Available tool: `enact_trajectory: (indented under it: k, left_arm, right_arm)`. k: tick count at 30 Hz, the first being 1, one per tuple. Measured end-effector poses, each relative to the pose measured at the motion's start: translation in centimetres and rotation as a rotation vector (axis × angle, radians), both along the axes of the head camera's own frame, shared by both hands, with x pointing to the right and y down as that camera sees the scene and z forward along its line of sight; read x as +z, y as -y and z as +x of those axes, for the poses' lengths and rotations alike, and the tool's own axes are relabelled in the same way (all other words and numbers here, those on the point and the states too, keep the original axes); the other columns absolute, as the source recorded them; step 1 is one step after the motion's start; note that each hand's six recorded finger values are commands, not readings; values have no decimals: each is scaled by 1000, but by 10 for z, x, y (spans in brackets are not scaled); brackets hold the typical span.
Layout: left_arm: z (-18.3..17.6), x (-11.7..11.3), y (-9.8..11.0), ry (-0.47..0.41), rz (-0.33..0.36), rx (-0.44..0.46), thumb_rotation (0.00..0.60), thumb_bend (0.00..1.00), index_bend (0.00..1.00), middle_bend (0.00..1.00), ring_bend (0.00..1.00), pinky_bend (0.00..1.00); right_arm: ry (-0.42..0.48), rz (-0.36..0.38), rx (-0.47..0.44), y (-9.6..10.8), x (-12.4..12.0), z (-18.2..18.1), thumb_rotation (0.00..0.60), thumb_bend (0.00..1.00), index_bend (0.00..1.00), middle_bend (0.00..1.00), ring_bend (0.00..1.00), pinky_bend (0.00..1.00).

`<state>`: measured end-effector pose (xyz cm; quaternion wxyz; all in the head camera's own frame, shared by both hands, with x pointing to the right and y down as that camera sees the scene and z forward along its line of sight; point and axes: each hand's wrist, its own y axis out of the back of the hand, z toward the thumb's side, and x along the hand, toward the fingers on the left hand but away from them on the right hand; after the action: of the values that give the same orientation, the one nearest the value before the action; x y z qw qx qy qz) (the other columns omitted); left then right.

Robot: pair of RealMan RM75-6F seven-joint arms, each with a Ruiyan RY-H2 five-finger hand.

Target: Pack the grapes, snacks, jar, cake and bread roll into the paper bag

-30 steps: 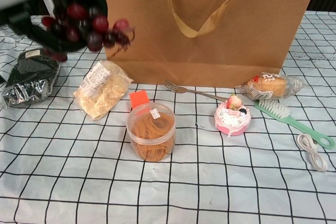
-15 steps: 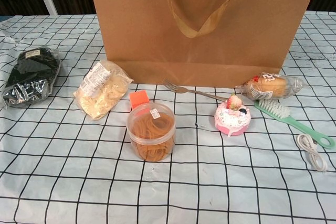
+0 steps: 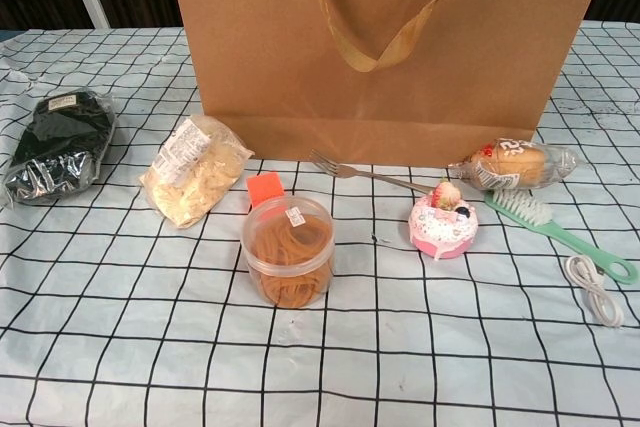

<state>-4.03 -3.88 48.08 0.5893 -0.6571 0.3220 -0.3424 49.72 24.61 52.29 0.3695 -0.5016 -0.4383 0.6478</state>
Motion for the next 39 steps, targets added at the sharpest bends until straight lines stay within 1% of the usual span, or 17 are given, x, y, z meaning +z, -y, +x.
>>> enact_trajectory:
  k: [2,3,4,7,9,13,16,17,19,22,24,26,27,31,34,36,39]
  left_arm:
    - [9,7,0,1,-15,14,600,251,418,502,389,461]
    - [12,11,-2,2,-28,23,600,172,369,439,329,428]
    - [13,14,-2,5,-33,26,600,104,311,361,248,372]
    - [13,23,-5,27,-48,33,600,10,195,202,55,204]
    - [11,30,-6,52,-63,36,600,0,168,156,8,141]
    - [9,32,-5,80,-77,23,600,0,162,140,0,92]
    - [2,19,0,64,-38,-8,600,0,163,154,9,89]
    - [0,13,1,52,-21,-16,600,0,164,166,25,110]
    - [-6,-4,-1,26,20,-29,600,0,173,204,86,203]
    - [-25,-29,-8,4,99,-37,600,0,176,212,106,248]
    - [-47,-42,-19,-3,136,-53,600,0,175,209,106,254]
    - [-72,-50,-32,-9,145,-78,600,0,176,206,106,267]
    - [-91,-53,-43,-14,142,-99,600,0,175,201,106,274]
    - [-160,-55,-80,-6,95,-193,600,0,174,188,106,277]
    - [-216,-49,-107,14,59,-270,600,0,175,188,106,277]
    - [-252,-44,-127,2,28,-316,600,0,178,188,105,277]
    - [-286,-33,-144,-25,-20,-364,600,0,184,188,105,277]
  right_arm:
    - [-2,7,5,0,-2,1,600,216,64,85,200,234]
    - [-3,9,7,0,-2,2,600,216,64,85,200,234]
    - [-4,11,10,0,-3,2,600,216,64,85,200,234]
    - [-6,9,15,-1,-3,3,600,216,64,86,200,234]
    - [-7,7,16,-1,-2,4,600,216,64,86,200,234]
    - [-4,15,12,0,-4,3,600,215,64,86,200,234]
    - [3,16,5,0,-4,1,600,215,64,86,200,234]
    - [5,17,4,0,-4,0,600,216,64,85,200,234]
    - [7,17,4,1,-4,0,600,216,63,86,200,234]
    - [-1,23,9,1,-4,0,600,216,63,88,200,234]
    - [-5,24,13,1,-2,-1,600,216,63,89,200,234]
    - [-5,14,14,0,1,-2,600,216,63,89,200,234]
    - [-5,10,13,0,2,-2,600,215,63,89,200,234]
    - [2,-2,4,-1,5,-5,600,216,64,89,200,234]
    - [-1,-5,-6,-1,7,-8,600,216,63,89,200,234]
    - [0,-5,-10,-1,8,-9,600,216,63,90,200,234]
    - [-3,-10,-17,-2,9,-12,600,216,64,90,200,234]
